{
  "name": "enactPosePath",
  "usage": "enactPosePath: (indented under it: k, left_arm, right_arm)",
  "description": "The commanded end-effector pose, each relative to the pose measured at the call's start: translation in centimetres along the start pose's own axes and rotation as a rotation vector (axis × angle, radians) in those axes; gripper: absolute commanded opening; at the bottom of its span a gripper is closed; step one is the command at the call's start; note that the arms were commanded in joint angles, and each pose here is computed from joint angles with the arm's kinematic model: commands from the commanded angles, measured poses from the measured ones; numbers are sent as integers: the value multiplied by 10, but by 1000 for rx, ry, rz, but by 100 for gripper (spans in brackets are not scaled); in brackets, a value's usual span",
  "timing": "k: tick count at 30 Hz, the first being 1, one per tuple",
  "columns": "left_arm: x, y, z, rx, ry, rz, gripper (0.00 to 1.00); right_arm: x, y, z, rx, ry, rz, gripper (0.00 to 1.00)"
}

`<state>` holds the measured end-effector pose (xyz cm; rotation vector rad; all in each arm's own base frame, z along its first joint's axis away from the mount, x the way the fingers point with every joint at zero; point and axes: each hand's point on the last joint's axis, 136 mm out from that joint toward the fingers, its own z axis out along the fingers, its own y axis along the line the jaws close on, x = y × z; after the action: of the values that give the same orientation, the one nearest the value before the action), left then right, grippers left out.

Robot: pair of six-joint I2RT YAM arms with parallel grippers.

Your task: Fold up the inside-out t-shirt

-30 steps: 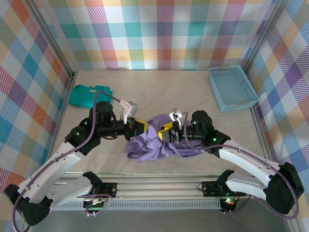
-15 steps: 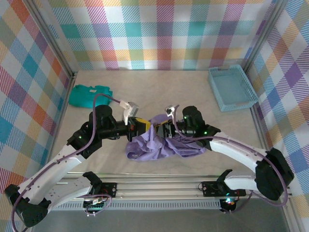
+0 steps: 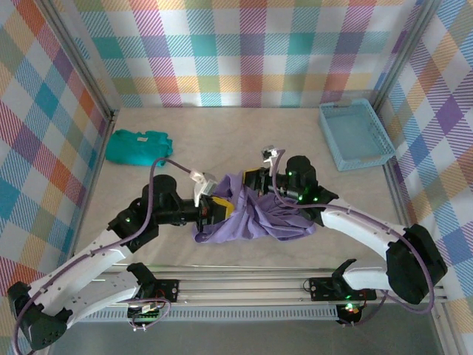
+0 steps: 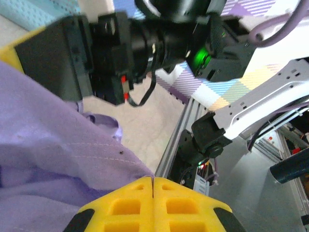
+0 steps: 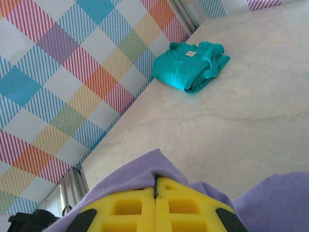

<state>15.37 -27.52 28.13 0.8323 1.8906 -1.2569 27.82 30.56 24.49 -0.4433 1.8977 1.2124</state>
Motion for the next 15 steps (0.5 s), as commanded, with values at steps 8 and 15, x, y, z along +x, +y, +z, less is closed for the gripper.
enactPosePath:
  k: [8, 15]
  left_arm:
    - [29, 27, 31, -48, 89, -26, 9]
    - [28, 44, 32, -136, 74, -61, 33]
  right_arm:
    - [1, -1, -39, 45, -9, -243, 0]
    - [52, -23, -65, 118, 79, -228, 0]
